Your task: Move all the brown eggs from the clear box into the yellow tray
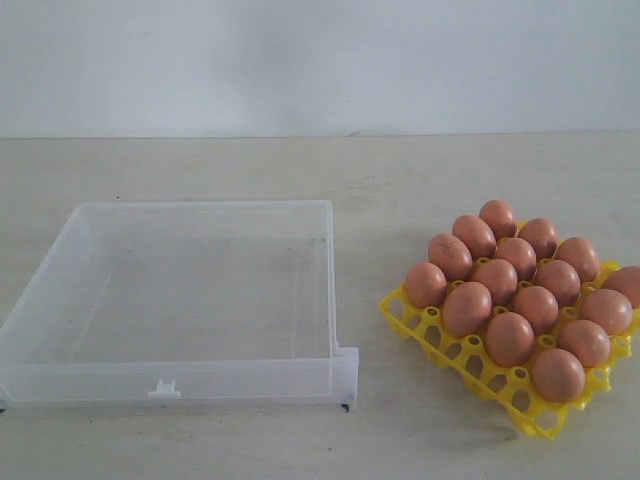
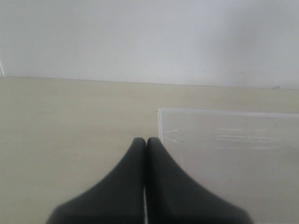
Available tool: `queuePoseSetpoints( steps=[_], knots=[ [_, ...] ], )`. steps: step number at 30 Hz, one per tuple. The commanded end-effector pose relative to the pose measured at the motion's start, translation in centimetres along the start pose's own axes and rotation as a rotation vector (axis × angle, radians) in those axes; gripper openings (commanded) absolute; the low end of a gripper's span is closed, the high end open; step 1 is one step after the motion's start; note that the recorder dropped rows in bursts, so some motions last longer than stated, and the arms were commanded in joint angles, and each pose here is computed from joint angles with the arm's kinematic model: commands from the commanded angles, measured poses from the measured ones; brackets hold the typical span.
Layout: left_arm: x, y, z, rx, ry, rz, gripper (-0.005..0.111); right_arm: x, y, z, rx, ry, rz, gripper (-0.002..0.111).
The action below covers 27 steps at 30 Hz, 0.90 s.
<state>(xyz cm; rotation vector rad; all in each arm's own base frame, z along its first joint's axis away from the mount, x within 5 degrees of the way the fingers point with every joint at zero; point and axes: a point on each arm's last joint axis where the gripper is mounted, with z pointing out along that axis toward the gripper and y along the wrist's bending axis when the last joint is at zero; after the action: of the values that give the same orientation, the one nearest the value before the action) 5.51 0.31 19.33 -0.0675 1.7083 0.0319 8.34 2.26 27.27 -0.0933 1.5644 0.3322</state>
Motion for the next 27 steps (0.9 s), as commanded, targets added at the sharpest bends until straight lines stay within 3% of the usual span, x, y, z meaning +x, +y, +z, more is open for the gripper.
queuePoseSetpoints(
  steps=[1, 27],
  knots=[
    [0.11, 0.01, 0.05, -0.001, 0.006, 0.002, -0.004, 0.26, 0.38, -0.04, -0.044, 0.015, -0.011, 0.0],
    [0.11, 0.01, 0.05, -0.001, 0.006, 0.002, -0.004, 0.49, 1.16, -0.12, -0.131, 0.041, -0.001, 0.0]
  ],
)
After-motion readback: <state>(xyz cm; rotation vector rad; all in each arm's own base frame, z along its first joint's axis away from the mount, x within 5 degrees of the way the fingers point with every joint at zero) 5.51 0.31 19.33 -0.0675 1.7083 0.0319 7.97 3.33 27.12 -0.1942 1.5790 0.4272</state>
